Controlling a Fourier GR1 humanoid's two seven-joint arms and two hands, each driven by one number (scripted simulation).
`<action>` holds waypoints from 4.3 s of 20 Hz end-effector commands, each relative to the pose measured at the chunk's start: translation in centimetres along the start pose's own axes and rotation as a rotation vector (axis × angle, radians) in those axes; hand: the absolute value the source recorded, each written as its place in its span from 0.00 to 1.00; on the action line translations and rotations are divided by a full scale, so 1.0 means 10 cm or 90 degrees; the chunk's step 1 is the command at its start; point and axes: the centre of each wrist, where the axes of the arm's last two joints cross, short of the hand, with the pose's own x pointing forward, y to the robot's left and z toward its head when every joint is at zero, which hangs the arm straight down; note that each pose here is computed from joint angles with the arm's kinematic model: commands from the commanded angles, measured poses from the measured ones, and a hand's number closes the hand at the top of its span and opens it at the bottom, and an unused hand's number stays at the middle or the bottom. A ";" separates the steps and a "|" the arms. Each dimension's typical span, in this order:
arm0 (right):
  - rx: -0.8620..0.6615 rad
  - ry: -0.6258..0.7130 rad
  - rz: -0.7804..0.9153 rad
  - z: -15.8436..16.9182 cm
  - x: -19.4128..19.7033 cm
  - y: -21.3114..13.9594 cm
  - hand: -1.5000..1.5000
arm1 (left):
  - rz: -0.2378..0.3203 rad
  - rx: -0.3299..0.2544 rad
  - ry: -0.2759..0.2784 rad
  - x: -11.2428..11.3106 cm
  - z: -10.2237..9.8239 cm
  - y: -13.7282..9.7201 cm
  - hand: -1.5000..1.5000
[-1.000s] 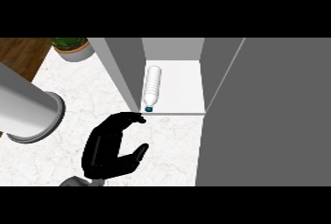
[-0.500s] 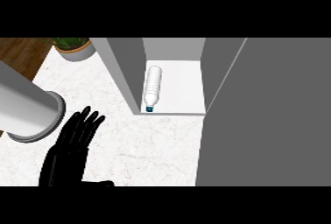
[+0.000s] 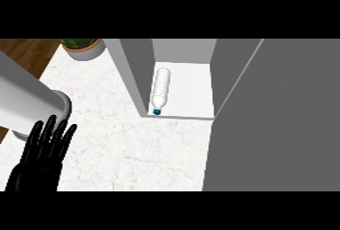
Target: Pick up the bottled water, place it into the cabinet and close the cabinet
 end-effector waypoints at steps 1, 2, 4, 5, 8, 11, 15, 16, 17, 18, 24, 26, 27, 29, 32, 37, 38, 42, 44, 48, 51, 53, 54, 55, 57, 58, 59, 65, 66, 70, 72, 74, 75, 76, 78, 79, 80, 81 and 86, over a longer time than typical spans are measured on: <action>0.078 -0.014 0.051 -0.19 0.35 0.16 1.00 | -0.005 -0.007 -0.006 0.18 0.05 0.12 0.00; 0.057 -0.031 0.037 -0.18 0.38 0.18 1.00 | -0.013 -0.003 -0.007 0.18 0.05 0.16 0.00; 0.049 -0.048 -0.017 -0.22 0.26 0.23 1.00 | -0.005 -0.004 -0.005 0.25 0.04 0.25 0.00; 0.039 -0.065 -0.040 -0.23 0.26 0.25 1.00 | 0.000 -0.004 -0.001 0.29 0.08 0.25 0.00; 0.043 -0.081 -0.059 -0.28 0.23 0.27 1.00 | 0.012 -0.018 0.004 0.29 0.13 0.27 0.00; 0.061 -0.067 -0.048 -0.32 0.18 0.24 1.00 | 0.011 -0.040 -0.008 0.36 0.09 0.31 0.00; 0.068 -0.048 -0.027 -0.37 0.13 0.20 1.00 | 0.021 -0.056 0.010 0.40 0.12 0.33 0.00; 0.072 -0.041 -0.025 -0.38 0.14 0.20 1.00 | 0.015 -0.052 -0.007 0.44 0.09 0.34 0.00; 0.074 -0.039 -0.021 -0.38 0.14 0.18 1.00 | 0.016 -0.064 0.004 0.43 0.10 0.36 0.00; 0.065 -0.049 -0.024 -0.41 0.11 0.17 1.00 | 0.010 -0.072 -0.005 0.47 0.06 0.38 0.00; 0.090 -0.032 0.028 -0.44 0.12 0.05 1.00 | 0.002 -0.097 0.007 0.53 0.04 0.41 0.00; 0.120 -0.004 0.062 -0.45 0.10 0.01 1.00 | 0.004 -0.099 0.006 0.54 0.02 0.43 0.00; 0.137 0.000 0.079 -0.45 0.11 -0.02 1.00 | 0.000 -0.105 0.009 0.55 0.00 0.44 0.00; 0.178 0.017 0.133 -0.44 0.17 -0.09 0.00 | 0.007 -0.102 0.011 0.53 0.01 0.46 0.00; 0.190 0.007 0.152 -0.48 0.19 -0.13 1.00 | 0.005 -0.100 0.023 0.52 0.04 0.46 0.00; 0.185 0.004 0.163 -0.55 0.18 -0.18 1.00 | 0.004 -0.105 0.020 0.54 0.01 0.50 0.00; 0.190 0.007 0.161 -0.56 0.18 -0.18 1.00 | -0.009 -0.107 0.014 0.60 -0.03 0.52 0.00; 0.207 0.018 0.190 -0.58 0.21 -0.23 1.00 | -0.007 -0.113 0.017 0.60 -0.02 0.55 0.00; 0.200 0.005 0.193 -0.61 0.21 -0.25 1.00 | -0.005 -0.107 0.016 0.61 -0.03 0.55 0.00; 0.181 -0.004 0.164 -0.63 0.17 -0.25 1.00 | -0.004 -0.109 0.012 0.62 -0.04 0.58 0.00; 0.181 -0.007 0.142 -0.64 0.15 -0.25 1.00 | -0.007 -0.114 0.011 0.66 -0.06 0.59 0.00; 0.195 -0.001 0.111 -0.64 0.08 -0.23 1.00 | 0.001 -0.113 0.012 0.63 -0.04 0.59 0.00; 0.201 -0.006 0.093 -0.64 0.07 -0.22 1.00 | -0.003 -0.121 0.006 0.66 -0.07 0.59 0.00; 0.218 -0.001 0.076 -0.64 0.04 -0.20 1.00 | -0.001 -0.123 0.007 0.65 -0.06 0.58 0.00; 0.223 -0.010 0.065 -0.65 0.02 -0.22 1.00 | -0.005 -0.126 0.003 0.66 -0.11 0.60 0.00; 0.219 -0.010 0.055 -0.65 0.01 -0.22 1.00 | 0.002 -0.132 0.004 0.66 -0.10 0.57 0.00; 0.207 -0.019 0.052 -0.66 0.01 -0.24 1.00 | 0.001 -0.136 -0.003 0.68 -0.13 0.58 0.00; 0.135 -0.002 0.061 -0.69 -0.02 -0.35 1.00 | 0.003 -0.137 -0.004 0.71 -0.14 0.61 0.00; 0.125 -0.006 0.081 -0.72 -0.01 -0.41 1.00 | -0.005 -0.141 -0.006 0.74 -0.16 0.62 0.00; 0.114 0.030 0.165 -0.80 0.05 -0.55 1.00 | -0.002 -0.138 0.002 0.72 -0.16 0.64 0.00; 0.106 0.053 0.185 -0.87 0.04 -0.62 1.00 | 0.001 -0.133 0.011 0.69 -0.12 0.66 0.00; 0.099 0.068 0.197 -0.95 0.03 -0.67 1.00 | -0.003 -0.136 0.007 0.73 -0.14 0.67 0.00; 0.101 0.082 0.207 -1.01 0.01 -0.73 1.00 | -0.004 -0.136 0.003 0.73 -0.16 0.68 0.00; 0.092 0.086 0.218 -1.04 0.04 -0.76 1.00 | -0.001 -0.138 0.004 0.73 -0.16 0.67 0.00; 0.084 0.100 0.211 -1.16 -0.02 -0.82 1.00 | -0.004 -0.134 0.010 0.73 -0.16 0.70 0.00; 0.073 0.104 0.212 -1.23 -0.03 -0.87 1.00 | -0.009 -0.129 0.010 0.73 -0.16 0.73 0.00; 0.067 0.110 0.209 -1.29 -0.04 -0.91 1.00 | 0.005 -0.122 0.002 0.70 -0.15 0.71 0.00; 0.066 0.118 0.212 -1.37 -0.05 -0.93 1.00 | -0.003 -0.127 0.013 0.71 -0.15 0.73 0.00; 0.045 0.139 0.186 -1.75 -0.09 -1.03 1.00 | 0.010 -0.121 0.010 0.70 -0.14 0.74 0.00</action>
